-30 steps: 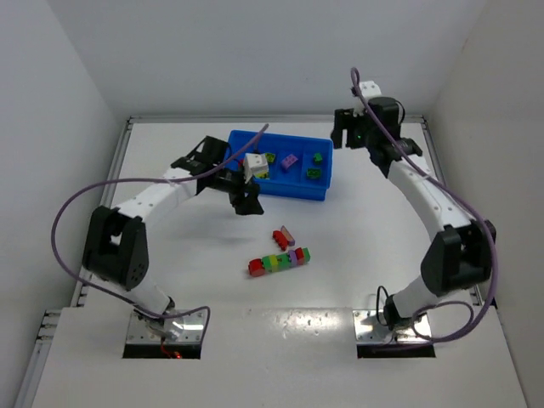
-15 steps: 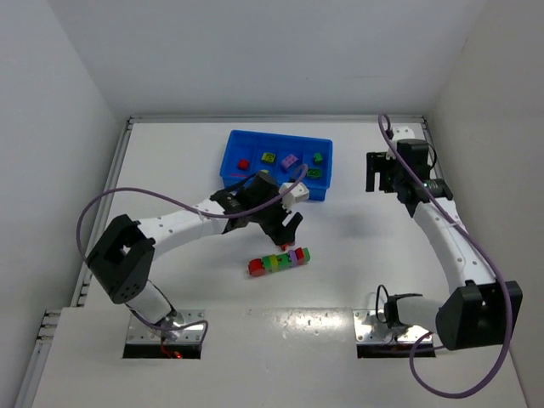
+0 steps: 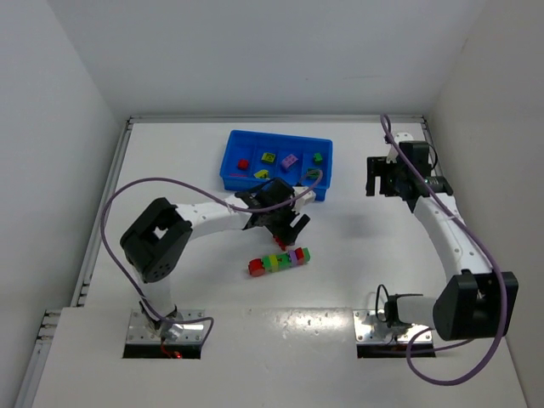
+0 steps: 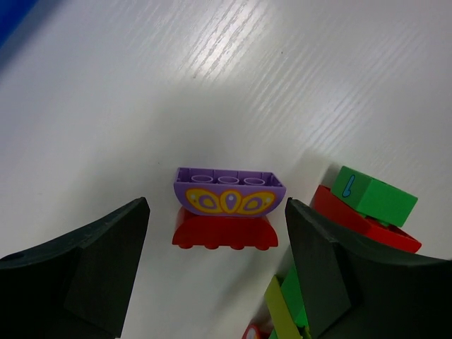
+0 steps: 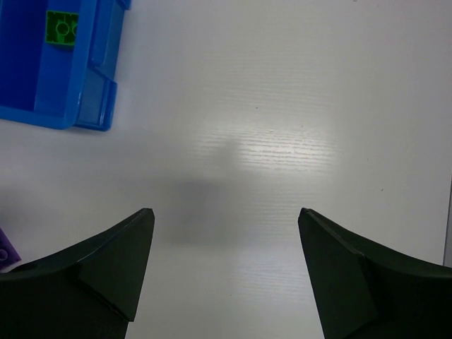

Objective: Sort the legos into containers by color

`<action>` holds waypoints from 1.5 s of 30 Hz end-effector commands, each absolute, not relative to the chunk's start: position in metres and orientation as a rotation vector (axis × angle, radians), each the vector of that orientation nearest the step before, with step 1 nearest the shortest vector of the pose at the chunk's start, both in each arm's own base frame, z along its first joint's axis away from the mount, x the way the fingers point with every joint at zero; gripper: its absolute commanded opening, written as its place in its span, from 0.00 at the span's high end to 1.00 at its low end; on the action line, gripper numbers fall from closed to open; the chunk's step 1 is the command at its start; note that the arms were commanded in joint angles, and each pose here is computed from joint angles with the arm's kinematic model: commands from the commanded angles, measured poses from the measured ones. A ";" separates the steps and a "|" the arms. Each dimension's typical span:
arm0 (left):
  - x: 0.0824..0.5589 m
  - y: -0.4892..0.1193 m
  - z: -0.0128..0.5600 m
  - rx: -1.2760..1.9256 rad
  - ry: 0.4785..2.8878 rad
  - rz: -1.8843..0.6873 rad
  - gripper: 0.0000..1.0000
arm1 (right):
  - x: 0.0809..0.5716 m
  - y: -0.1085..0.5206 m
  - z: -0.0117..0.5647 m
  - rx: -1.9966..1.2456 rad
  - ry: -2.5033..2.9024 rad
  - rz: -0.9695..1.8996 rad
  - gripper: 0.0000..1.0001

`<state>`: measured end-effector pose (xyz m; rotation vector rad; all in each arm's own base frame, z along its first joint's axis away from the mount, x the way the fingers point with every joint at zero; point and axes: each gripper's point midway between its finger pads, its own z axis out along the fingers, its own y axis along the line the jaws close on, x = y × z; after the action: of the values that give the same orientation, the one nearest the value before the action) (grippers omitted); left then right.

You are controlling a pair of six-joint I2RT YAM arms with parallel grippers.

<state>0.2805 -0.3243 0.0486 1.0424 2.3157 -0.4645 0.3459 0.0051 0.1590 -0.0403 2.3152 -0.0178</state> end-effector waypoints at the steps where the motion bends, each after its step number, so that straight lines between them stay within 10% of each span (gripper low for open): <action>1: 0.286 -0.341 0.063 1.051 2.263 -0.473 0.16 | 0.356 0.004 0.174 -0.029 2.284 0.006 0.17; 20: 0.269 -0.327 0.032 1.155 2.349 -0.427 0.19 | 0.360 -0.008 0.154 0.028 2.347 0.070 0.17; 45: 0.287 -0.332 0.039 1.128 2.293 -0.588 0.90 | 0.354 0.021 0.153 -0.060 2.355 0.303 0.20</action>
<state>0.2804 -0.3337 0.0254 1.1889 2.3237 -0.4938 0.3483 0.0033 0.1359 0.0021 2.4011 0.1734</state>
